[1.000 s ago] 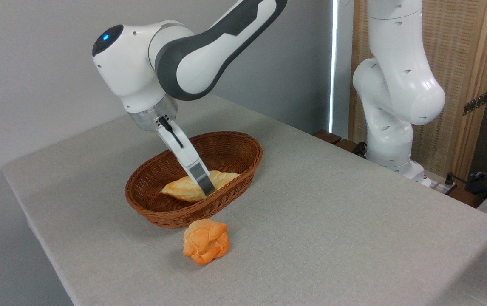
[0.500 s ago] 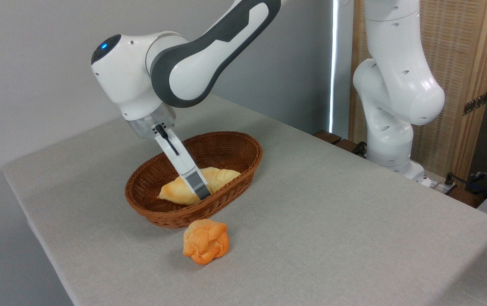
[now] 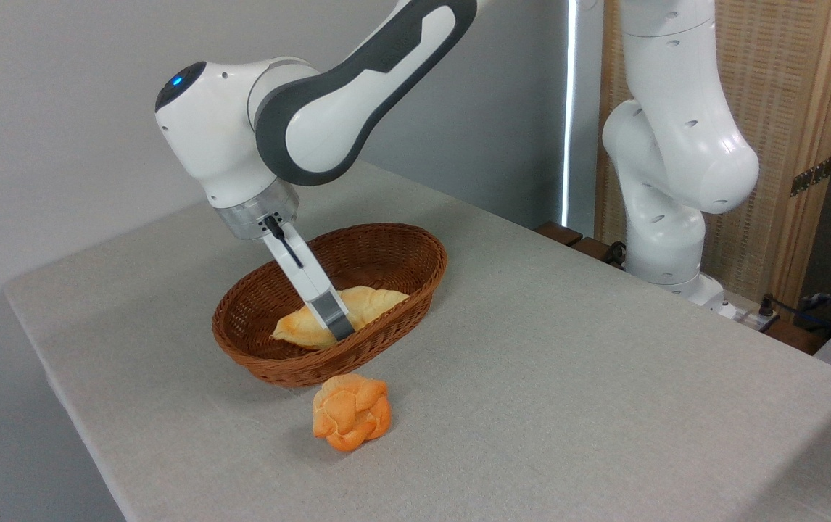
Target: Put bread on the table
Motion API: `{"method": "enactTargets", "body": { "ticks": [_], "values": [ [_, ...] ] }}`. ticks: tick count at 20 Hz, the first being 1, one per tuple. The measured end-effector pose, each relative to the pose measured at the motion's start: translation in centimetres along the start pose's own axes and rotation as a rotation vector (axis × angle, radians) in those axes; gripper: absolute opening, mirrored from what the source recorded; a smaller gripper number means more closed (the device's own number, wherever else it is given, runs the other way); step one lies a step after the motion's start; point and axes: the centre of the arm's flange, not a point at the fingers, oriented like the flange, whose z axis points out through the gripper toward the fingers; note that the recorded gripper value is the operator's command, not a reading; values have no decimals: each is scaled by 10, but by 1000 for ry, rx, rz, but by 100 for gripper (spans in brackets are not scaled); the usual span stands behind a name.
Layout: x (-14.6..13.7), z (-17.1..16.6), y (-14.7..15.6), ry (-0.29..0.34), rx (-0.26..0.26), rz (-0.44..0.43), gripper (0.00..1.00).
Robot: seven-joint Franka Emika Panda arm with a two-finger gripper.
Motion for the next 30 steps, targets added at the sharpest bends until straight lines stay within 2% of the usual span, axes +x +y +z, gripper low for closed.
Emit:
{"method": "enactTargets", "body": {
  "ticks": [11, 14, 21, 24, 26, 30],
  "values": [
    [0, -9, 0, 14, 11, 0, 29],
    [-3, -21, 3, 28, 20, 0, 29],
    [-16, -65, 15, 41, 1, -6, 33],
    [-37, -93, 15, 30, -16, -28, 34],
    [-60, -110, 5, 37, -21, -66, 38],
    [-104, -123, -15, 31, -51, -146, 42]
  ]
}}
